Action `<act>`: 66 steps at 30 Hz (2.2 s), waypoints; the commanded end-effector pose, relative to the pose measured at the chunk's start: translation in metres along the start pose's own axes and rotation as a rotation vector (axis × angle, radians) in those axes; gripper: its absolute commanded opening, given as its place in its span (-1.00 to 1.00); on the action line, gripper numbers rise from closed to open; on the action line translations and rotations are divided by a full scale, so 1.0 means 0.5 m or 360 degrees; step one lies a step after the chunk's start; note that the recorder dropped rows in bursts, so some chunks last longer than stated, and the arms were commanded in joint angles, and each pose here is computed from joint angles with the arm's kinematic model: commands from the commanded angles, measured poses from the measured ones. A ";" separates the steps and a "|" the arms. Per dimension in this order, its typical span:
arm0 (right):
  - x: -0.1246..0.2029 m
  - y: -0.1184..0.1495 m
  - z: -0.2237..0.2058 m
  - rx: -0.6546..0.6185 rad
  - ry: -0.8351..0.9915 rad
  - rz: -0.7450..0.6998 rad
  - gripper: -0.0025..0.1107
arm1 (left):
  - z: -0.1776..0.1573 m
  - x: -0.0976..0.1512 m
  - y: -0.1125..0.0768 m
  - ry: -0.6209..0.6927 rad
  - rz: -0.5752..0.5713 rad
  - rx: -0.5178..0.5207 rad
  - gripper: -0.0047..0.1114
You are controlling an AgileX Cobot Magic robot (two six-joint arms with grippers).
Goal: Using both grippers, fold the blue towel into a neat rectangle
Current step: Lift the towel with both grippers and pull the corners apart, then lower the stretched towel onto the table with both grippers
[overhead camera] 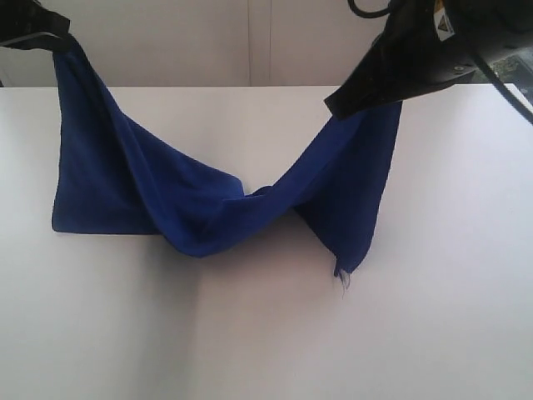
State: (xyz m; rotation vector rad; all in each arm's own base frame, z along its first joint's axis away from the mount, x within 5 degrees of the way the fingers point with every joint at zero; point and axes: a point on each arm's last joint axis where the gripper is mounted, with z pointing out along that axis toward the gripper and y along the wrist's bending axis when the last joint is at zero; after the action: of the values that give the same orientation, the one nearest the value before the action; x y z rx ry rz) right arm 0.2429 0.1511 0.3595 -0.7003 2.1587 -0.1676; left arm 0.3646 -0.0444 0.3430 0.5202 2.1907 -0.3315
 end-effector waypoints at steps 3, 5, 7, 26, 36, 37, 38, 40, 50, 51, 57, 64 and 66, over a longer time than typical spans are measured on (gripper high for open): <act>-0.002 -0.008 -0.007 0.0020 -0.0018 0.0048 -0.96 | -0.003 -0.003 -0.002 -0.0010 -0.0017 0.0014 -0.92; -0.001 -0.008 -0.005 0.0019 -0.0015 0.0134 -0.96 | -0.003 -0.003 -0.002 -0.0007 -0.0018 0.0018 -0.92; -0.001 -0.008 -0.005 0.0020 -0.0013 0.0181 -0.96 | -0.001 -0.002 -0.001 -0.0007 -0.0019 0.0016 -0.92; 0.051 -0.147 -0.061 0.0350 0.0088 0.0534 -0.96 | -0.230 0.004 -0.079 0.0162 -0.0129 -0.0152 -0.92; 0.084 -0.205 -0.077 0.0582 0.0214 0.0595 -0.96 | -0.310 0.064 -0.097 0.0340 -0.0145 -0.0375 -0.92; 0.085 -0.206 -0.077 0.0585 0.0216 0.0597 -0.96 | -0.312 0.070 -0.099 0.0343 -0.0162 -0.0375 -0.92; 0.086 -0.207 -0.077 0.0590 0.0225 0.0601 -0.96 | -0.315 0.080 -0.103 0.0352 -0.0170 -0.0373 -0.92; 0.089 -0.208 -0.081 0.0598 0.0243 0.0608 -0.96 | -0.318 0.093 -0.108 0.0363 -0.0183 -0.0372 -0.92; 0.127 -0.195 -0.196 0.0447 0.0225 0.0770 -0.96 | -0.418 0.151 -0.177 0.0298 -0.0219 -0.0315 -0.92; 0.134 -0.193 -0.211 0.0433 0.0233 0.0786 -0.96 | -0.432 0.157 -0.184 0.0285 -0.0211 -0.0317 -0.92; 0.164 -0.191 -0.289 0.0407 0.0134 0.0830 -0.96 | -0.509 0.197 -0.230 0.0218 -0.0274 -0.0329 -0.92; 0.116 -0.157 0.018 0.0338 0.0405 0.0584 -0.96 | -0.246 0.174 -0.105 0.0501 -0.0470 -0.0318 -0.92; 0.118 -0.151 0.093 0.0358 0.0455 0.0573 -0.96 | -0.173 0.184 -0.074 0.0531 -0.0507 -0.0335 -0.92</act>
State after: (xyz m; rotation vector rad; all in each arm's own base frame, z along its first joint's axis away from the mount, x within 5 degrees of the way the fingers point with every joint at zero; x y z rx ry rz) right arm 0.2489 0.0555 0.3457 -0.1440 2.4436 -0.2819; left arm 0.2014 -0.0181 0.3604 0.1672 2.5695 -0.1728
